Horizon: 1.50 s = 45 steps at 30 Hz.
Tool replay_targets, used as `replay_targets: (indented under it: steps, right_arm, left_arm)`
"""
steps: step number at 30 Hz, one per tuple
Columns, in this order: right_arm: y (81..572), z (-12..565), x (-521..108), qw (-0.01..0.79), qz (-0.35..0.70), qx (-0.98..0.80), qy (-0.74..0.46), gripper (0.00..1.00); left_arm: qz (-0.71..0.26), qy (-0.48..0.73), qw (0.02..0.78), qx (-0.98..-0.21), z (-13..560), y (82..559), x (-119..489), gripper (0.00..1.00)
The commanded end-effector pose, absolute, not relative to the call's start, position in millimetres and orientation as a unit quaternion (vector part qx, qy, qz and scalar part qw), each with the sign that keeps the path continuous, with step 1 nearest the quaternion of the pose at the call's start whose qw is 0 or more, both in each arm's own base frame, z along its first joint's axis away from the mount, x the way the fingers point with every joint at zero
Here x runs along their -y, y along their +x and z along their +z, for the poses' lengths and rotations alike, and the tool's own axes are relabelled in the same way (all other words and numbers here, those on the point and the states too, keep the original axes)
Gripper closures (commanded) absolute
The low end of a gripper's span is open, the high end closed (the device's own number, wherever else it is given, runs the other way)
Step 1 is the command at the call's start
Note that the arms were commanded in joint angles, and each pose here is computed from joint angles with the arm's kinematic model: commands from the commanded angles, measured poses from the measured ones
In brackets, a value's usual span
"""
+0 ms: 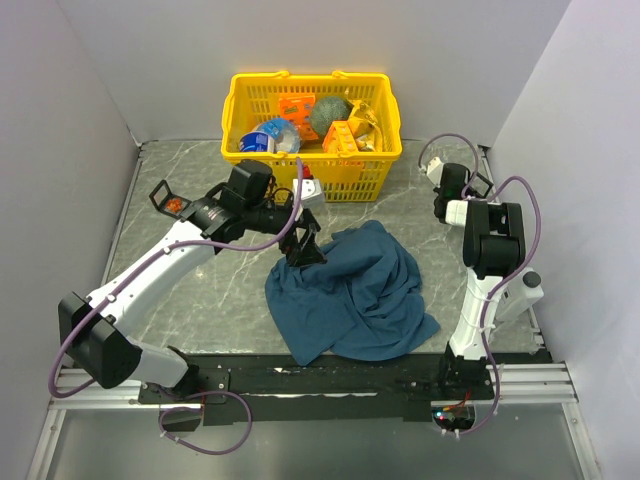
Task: Remove the brooch from the garment
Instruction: Place the brooch in the brooch box.
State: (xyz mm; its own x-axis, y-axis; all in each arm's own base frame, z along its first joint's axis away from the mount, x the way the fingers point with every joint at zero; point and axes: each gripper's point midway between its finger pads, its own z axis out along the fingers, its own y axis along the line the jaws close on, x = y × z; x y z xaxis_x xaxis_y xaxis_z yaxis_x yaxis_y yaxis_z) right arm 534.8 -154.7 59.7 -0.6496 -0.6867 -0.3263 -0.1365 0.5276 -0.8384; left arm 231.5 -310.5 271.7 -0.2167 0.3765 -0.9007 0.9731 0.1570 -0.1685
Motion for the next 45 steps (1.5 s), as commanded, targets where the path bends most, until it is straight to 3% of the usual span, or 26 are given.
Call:
replay_targets:
  steps: [1, 20, 23, 33, 45]
  right_arm:
    - [544, 78, 161, 0.358, -0.423, -0.798, -0.239, 1.00]
    - [542, 67, 161, 0.343, -0.424, -0.800, -0.248, 0.98]
    - [541, 67, 161, 0.343, -0.424, -0.800, -0.249, 0.97]
    - [540, 63, 164, 0.334, -0.430, -0.801, -0.249, 0.78]
    - [537, 62, 164, 0.331, -0.429, -0.802, -0.251, 0.78]
  left_arm:
    - [-0.417, 0.509, 0.389, -0.645, 295, 235, 315, 0.04]
    - [-0.420, 0.510, 0.388, -0.642, 296, 235, 317, 0.04]
    - [-0.420, 0.510, 0.387, -0.643, 295, 234, 316, 0.04]
    - [-0.420, 0.510, 0.389, -0.642, 297, 234, 316, 0.04]
    - [-0.421, 0.511, 0.391, -0.640, 299, 234, 317, 0.04]
